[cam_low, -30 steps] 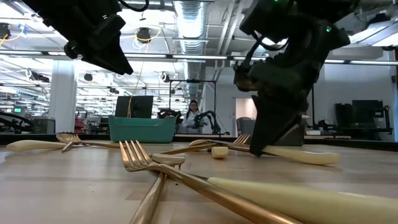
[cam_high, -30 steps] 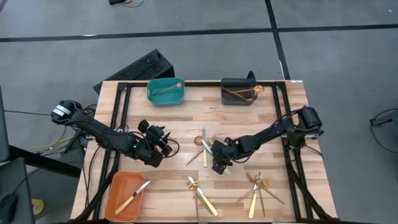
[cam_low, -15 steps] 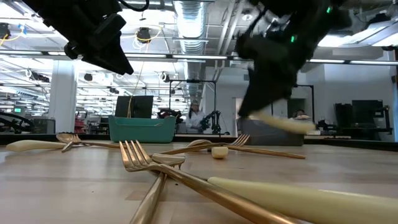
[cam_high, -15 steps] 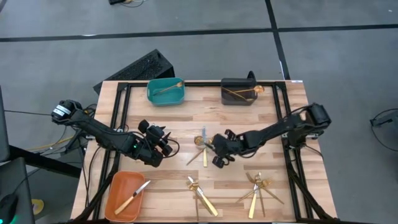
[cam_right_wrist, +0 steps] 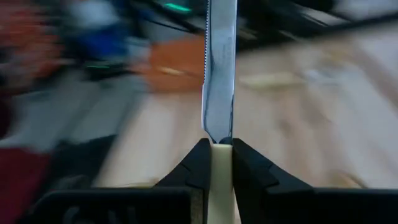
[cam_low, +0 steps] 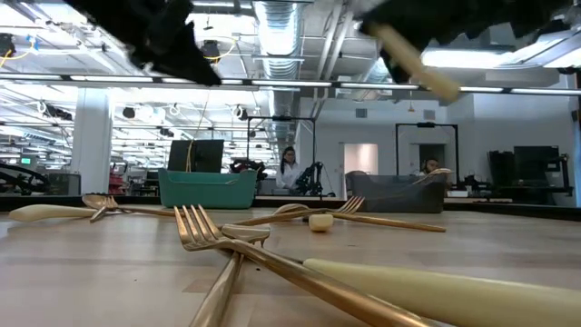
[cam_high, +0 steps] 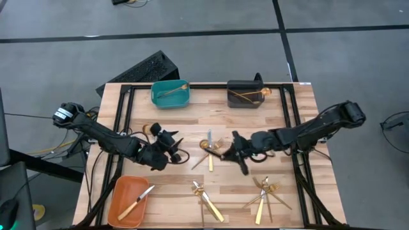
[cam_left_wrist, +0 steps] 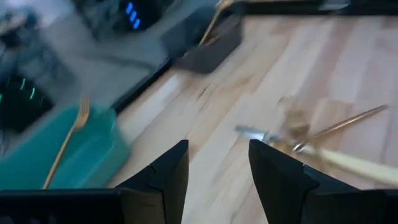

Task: Sort silverware by color (type)
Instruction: Put the yellow table knife into the orange bin

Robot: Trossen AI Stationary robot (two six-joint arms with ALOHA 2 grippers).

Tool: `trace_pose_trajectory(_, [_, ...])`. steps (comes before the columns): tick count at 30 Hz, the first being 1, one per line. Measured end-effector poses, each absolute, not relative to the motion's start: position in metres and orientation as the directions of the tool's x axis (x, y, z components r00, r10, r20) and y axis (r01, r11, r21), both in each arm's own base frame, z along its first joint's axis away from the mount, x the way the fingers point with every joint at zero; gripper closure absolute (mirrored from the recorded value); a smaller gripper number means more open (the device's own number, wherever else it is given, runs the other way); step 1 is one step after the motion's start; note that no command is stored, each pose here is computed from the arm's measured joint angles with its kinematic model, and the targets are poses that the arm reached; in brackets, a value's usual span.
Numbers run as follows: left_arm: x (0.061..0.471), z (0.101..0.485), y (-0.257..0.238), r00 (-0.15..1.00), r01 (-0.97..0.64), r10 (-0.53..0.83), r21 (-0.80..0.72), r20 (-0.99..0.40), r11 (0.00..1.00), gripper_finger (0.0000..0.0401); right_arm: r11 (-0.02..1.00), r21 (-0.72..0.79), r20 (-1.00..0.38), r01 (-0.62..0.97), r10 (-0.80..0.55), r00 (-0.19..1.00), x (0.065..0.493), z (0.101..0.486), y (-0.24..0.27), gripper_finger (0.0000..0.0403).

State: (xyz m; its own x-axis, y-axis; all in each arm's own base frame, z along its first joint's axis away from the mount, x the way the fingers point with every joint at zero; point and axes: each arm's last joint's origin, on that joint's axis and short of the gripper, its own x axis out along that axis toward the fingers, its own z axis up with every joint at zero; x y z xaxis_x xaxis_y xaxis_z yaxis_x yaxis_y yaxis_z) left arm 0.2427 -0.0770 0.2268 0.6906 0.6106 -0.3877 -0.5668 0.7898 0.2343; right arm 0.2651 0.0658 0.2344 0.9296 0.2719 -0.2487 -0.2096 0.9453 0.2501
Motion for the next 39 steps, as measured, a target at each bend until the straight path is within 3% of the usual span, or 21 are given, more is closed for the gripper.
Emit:
trace_pose_trajectory(5, [0.262,0.242,-0.081,0.889,-0.306,0.371,0.255,-0.269,0.917,0.0246,0.847,0.201,-0.080,-0.492,0.515,0.853,0.259,0.232,0.073,0.0333])
trace_pose_trajectory(9, [0.271,0.263,-0.083,0.990,-0.062,0.097,0.303,-0.102,0.951,0.0246,0.823,0.186,-0.034,-0.537,0.552,0.833,0.261,0.228,0.076,0.0333])
trace_pose_trajectory(13, [0.275,0.275,-0.079,0.996,0.081,-0.091,0.379,0.009,0.922,0.0246,0.820,0.174,-0.025,-0.544,0.556,0.831,0.267,0.221,0.078,0.0333])
trace_pose_trajectory(28, [0.313,0.243,-0.066,0.986,0.164,-0.159,0.376,-0.043,0.912,0.0246,0.766,0.191,0.035,-0.614,0.620,0.784,0.310,0.215,0.039,0.0333])
trace_pose_trajectory(39, [0.319,0.244,-0.072,0.947,0.307,-0.321,0.370,-0.023,0.877,0.0246,0.693,0.234,0.010,-0.682,0.700,0.714,0.324,0.205,0.031,0.0333])
